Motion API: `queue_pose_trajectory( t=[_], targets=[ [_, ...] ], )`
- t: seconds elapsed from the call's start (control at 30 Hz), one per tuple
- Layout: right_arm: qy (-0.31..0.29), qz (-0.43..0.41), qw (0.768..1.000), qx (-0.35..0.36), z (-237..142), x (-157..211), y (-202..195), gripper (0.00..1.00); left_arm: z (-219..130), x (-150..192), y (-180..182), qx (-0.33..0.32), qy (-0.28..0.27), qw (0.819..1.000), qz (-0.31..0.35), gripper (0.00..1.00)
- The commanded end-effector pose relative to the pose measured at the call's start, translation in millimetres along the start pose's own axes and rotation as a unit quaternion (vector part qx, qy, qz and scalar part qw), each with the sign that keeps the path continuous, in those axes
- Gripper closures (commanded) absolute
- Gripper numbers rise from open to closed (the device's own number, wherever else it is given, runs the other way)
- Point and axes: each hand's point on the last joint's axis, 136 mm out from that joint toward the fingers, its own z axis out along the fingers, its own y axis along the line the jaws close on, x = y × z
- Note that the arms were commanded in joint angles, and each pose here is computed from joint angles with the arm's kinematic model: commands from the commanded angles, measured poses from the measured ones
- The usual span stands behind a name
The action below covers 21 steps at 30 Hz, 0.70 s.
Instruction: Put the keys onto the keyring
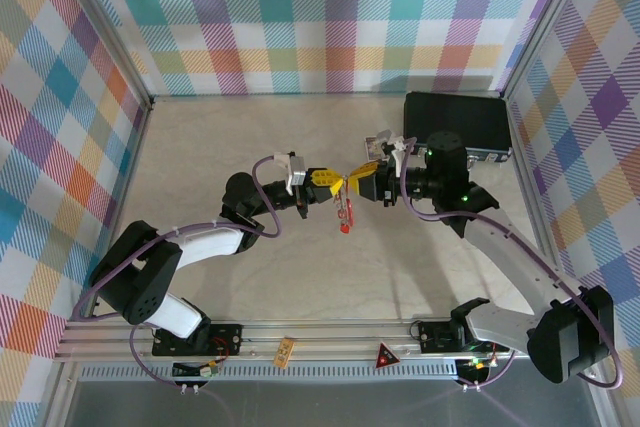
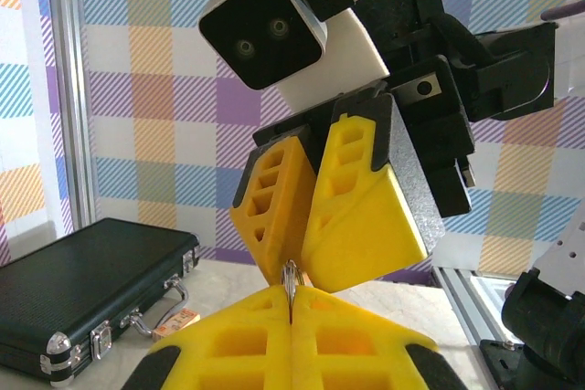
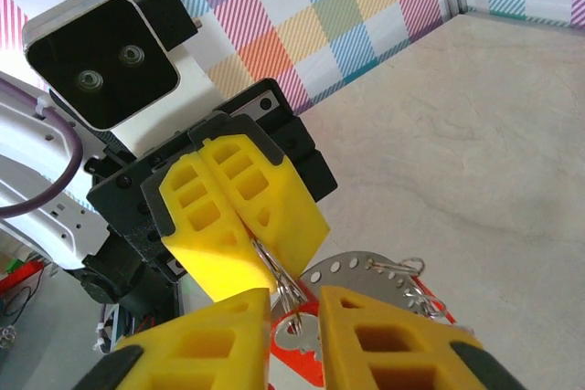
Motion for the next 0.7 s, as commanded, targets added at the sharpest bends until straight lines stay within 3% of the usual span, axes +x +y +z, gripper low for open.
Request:
queue_pose_trajectory(
  t=[0.0, 0.43, 0.67],
  targets=[
    [-0.006, -0.022, 1.000, -0.015, -2.5, -11.6, 7.0, 0.84, 4.8, -24.8, -11.1, 0.024, -0.031, 0.999, 0.028, 1.00],
    [0.004, -0.017, 1.000, -0.005, -3.7, -5.6, 0.4, 0.97, 3.4, -28.8, -12.4, 0.023, -0.035, 0.999, 0.033, 1.00],
    [0.018, -0.010, 1.000, 0.003, -3.1, 6.2, -7.0, 0.99, 2.0, -35.4, -16.3, 0.026, -0.041, 0.998, 0.035, 1.00]
  ],
)
